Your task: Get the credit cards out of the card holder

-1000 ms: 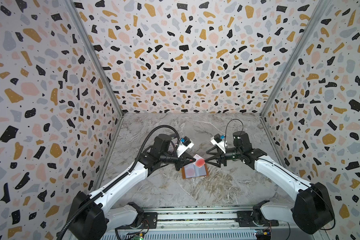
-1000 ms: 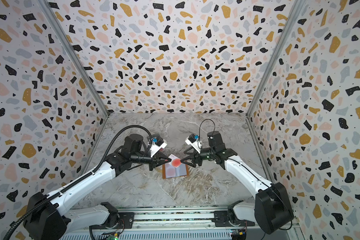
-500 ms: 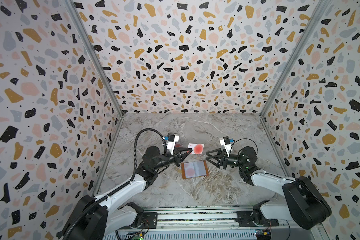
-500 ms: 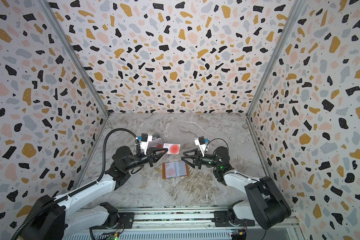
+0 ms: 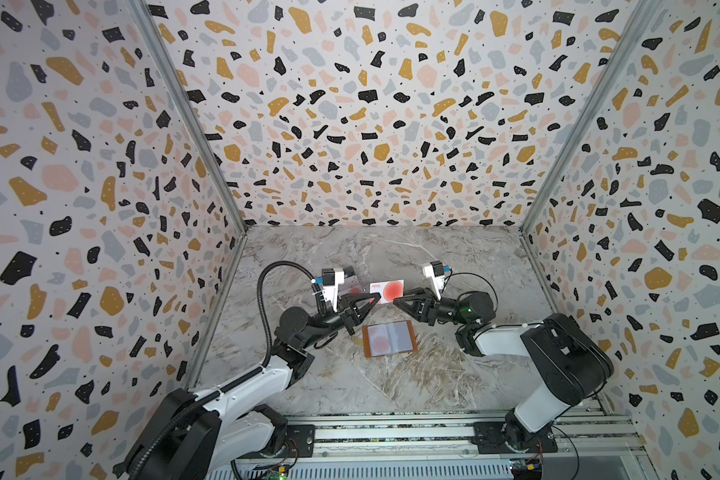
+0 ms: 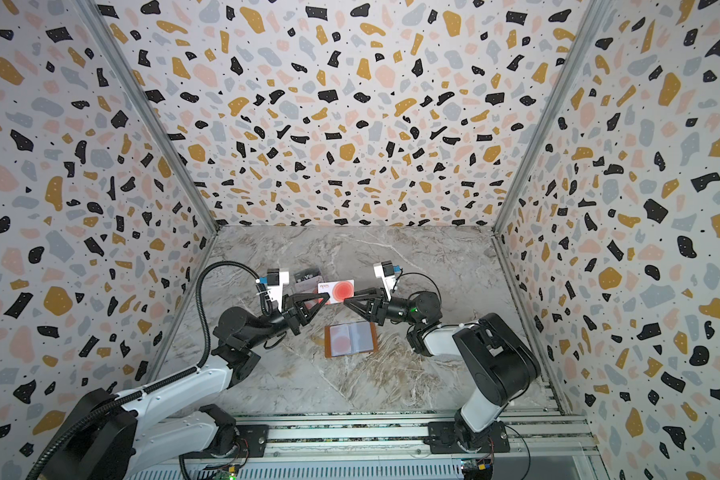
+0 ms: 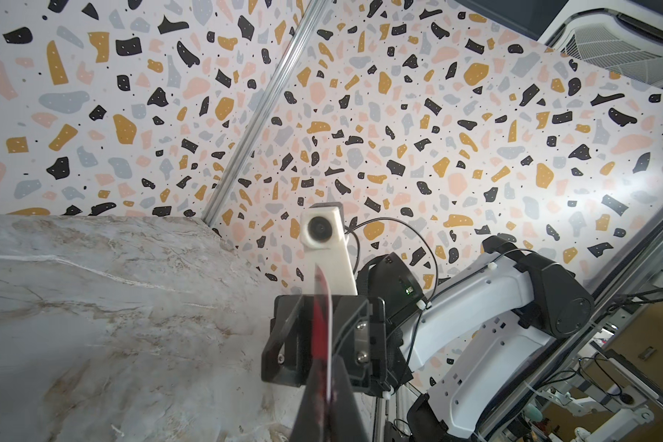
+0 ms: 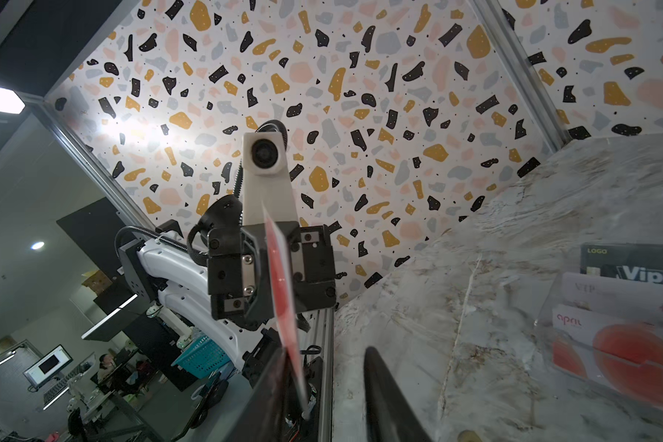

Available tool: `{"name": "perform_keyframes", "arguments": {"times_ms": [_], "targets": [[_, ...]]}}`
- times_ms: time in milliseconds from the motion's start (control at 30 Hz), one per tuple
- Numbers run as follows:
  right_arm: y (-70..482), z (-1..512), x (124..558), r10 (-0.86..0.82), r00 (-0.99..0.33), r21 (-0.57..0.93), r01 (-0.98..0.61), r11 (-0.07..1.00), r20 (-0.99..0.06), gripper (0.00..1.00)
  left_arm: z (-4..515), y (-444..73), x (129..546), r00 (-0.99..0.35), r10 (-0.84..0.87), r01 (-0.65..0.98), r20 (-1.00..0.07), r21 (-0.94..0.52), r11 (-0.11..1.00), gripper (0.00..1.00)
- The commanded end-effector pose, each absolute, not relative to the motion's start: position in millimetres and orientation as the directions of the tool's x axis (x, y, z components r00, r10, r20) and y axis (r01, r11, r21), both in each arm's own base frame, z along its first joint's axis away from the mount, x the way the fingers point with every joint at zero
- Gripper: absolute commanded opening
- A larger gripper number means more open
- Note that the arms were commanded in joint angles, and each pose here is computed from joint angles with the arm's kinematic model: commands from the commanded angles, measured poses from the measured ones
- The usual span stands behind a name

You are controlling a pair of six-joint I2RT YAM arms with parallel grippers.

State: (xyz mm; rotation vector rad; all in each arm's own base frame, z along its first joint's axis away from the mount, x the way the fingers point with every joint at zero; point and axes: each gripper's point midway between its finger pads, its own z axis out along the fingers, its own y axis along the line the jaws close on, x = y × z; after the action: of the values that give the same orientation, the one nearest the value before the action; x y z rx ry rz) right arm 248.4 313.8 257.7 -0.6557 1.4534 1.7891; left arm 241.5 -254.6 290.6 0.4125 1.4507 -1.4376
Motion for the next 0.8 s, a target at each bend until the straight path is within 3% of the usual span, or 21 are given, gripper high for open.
{"name": "perform_keyframes", "arguments": {"times_ms": [0,467,567,767], "targets": [[304.2,310.5,229.5,0.349,-0.461,0.417,-0.887,-0.197,-0.816,0.24,311.4,-249.5,232.8,-0.375,-0.447,0.847,-0.812,-0.496,0.191,0.00],[303.8,319.2,226.4,0.355,-0.453,0.403,-0.891,-0.209,-0.818,0.05,303.6,-250.4,235.4,-0.387,-0.443,0.838,-0.809,-0.509,0.197,0.00],[303.6,320.8,225.8,0.354,-0.450,0.399,-0.892,-0.211,-0.820,0.05,302.9,-250.3,235.7,-0.387,-0.444,0.837,-0.808,-0.510,0.198,0.00],[303.1,321.7,226.0,0.355,-0.456,0.403,-0.889,-0.216,-0.816,0.20,301.2,-249.5,234.4,-0.394,-0.445,0.834,-0.804,-0.516,0.195,0.00]]}}
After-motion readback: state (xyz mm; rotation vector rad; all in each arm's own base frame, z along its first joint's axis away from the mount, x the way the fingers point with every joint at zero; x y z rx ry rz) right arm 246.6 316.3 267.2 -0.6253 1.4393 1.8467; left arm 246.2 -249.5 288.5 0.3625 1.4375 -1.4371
